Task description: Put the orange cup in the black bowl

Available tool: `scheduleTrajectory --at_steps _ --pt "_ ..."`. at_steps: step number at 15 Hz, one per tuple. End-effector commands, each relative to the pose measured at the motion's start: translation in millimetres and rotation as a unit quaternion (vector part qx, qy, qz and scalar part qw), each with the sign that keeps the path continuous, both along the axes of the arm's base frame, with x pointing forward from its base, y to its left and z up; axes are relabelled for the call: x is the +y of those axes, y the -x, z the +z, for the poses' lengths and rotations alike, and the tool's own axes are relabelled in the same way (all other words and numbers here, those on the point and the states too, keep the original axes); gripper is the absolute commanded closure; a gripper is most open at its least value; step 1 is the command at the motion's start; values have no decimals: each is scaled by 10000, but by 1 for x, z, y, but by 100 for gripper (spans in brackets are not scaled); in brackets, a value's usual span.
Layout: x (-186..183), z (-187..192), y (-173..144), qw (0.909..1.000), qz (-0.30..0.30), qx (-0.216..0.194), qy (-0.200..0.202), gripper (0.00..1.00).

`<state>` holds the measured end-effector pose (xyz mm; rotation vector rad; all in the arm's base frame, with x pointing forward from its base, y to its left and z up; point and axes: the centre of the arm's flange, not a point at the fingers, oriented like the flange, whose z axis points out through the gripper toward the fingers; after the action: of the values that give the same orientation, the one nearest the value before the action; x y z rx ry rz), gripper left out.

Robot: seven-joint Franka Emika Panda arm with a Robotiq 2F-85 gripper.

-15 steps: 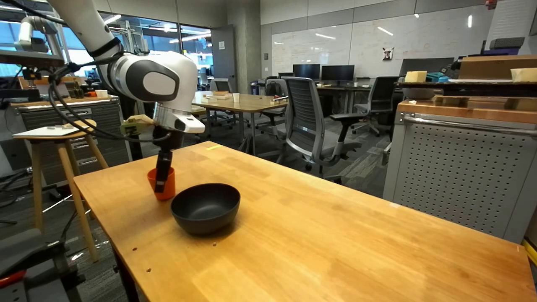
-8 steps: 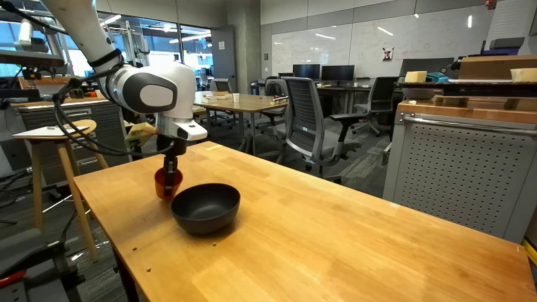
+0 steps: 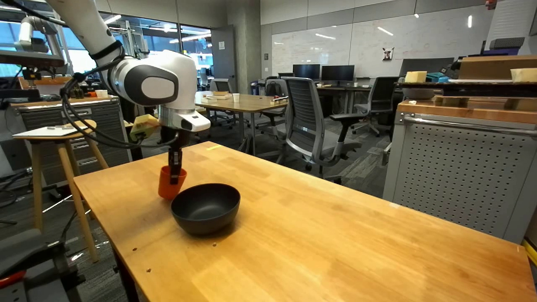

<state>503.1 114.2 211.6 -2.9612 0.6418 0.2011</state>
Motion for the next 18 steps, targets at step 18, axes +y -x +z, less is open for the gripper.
scheduleTrajectory --at_steps 18 --pt "-123 84 36 9570 -2275 -970 1517 99"
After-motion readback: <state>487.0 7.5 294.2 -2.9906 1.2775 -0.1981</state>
